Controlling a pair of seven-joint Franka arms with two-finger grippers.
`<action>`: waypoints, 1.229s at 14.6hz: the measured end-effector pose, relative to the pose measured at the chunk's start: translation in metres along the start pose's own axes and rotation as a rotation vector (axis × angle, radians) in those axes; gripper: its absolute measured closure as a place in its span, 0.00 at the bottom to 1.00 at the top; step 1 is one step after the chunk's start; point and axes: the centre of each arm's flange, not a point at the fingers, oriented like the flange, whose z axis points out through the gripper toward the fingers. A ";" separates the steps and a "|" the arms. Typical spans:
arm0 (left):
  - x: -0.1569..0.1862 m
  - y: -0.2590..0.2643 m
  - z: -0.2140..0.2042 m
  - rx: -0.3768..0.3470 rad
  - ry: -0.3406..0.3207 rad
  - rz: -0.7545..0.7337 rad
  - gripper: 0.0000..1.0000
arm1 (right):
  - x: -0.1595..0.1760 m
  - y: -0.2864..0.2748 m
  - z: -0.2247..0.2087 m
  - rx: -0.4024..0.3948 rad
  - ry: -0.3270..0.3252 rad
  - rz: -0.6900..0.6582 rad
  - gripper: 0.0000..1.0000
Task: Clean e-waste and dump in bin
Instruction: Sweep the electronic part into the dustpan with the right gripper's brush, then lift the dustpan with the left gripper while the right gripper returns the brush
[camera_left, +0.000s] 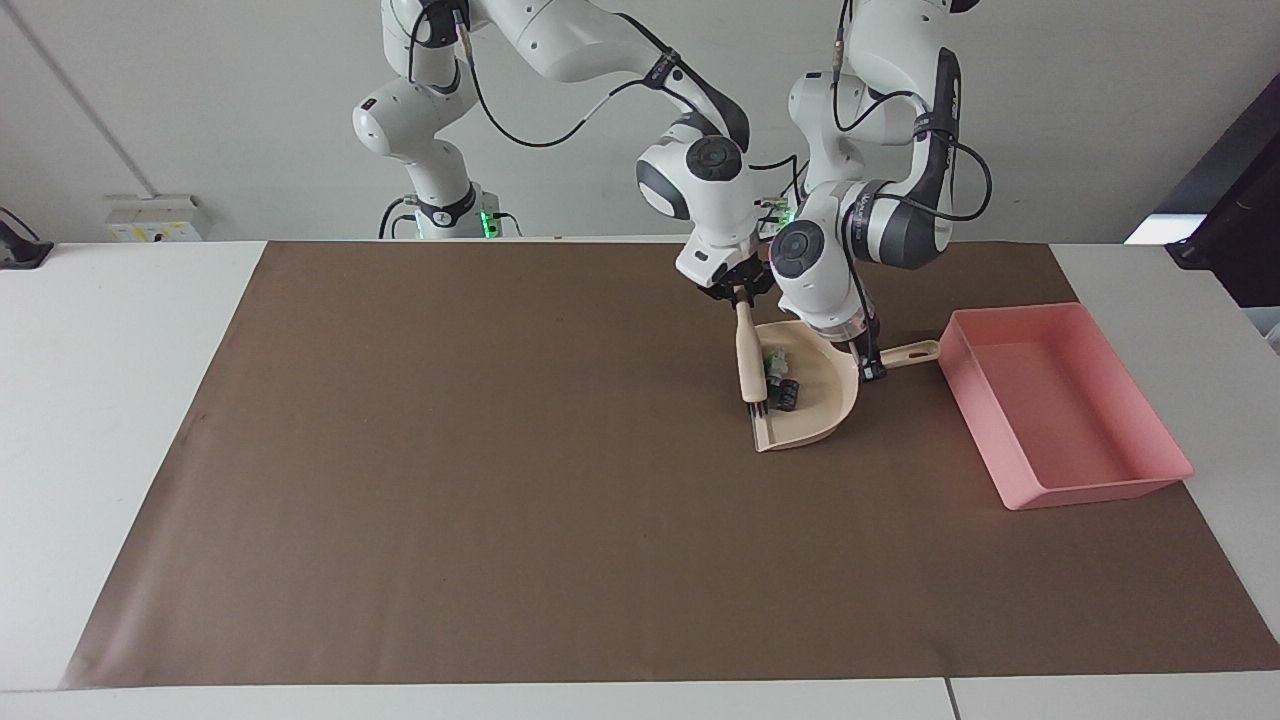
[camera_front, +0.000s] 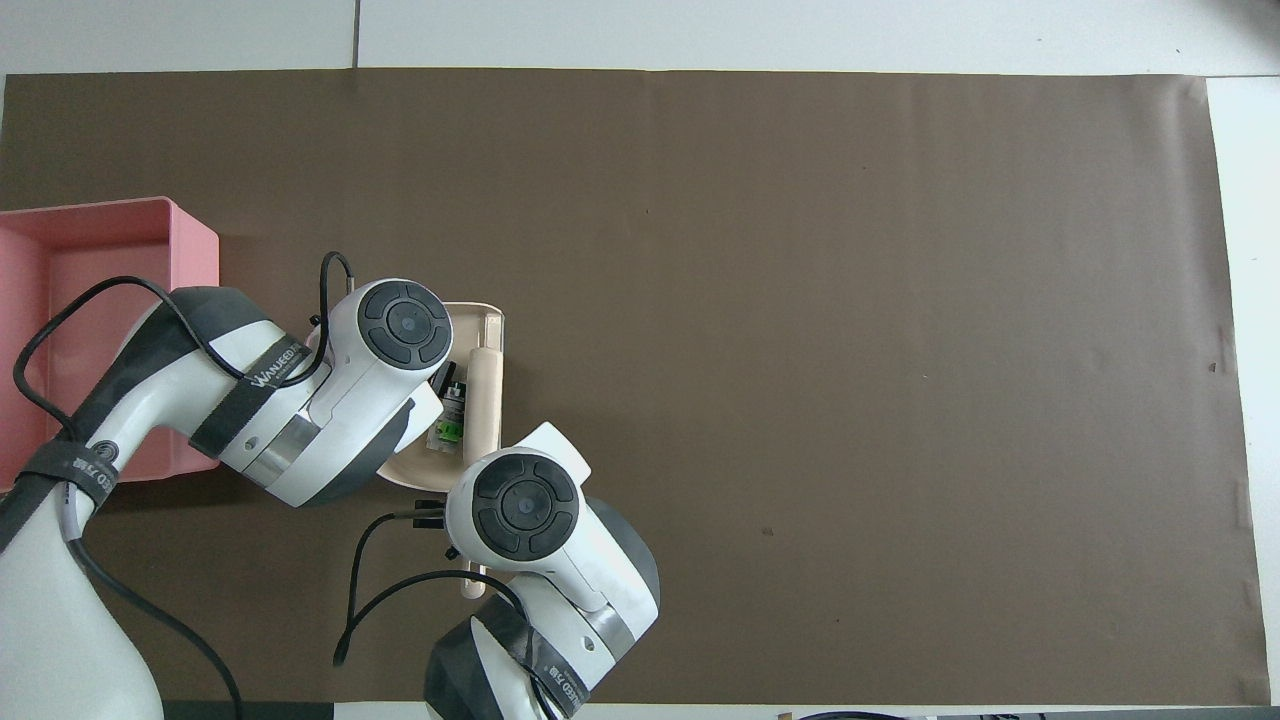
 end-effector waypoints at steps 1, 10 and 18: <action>0.000 0.000 0.001 0.000 0.000 -0.001 0.67 | -0.002 -0.005 0.003 0.034 0.006 0.008 0.74; -0.001 -0.006 0.009 0.047 0.056 0.008 0.67 | 0.000 -0.007 -0.090 0.021 -0.090 0.021 0.74; -0.062 -0.014 -0.003 0.042 0.277 0.029 0.67 | 0.029 0.131 -0.285 -0.152 -0.060 0.091 0.74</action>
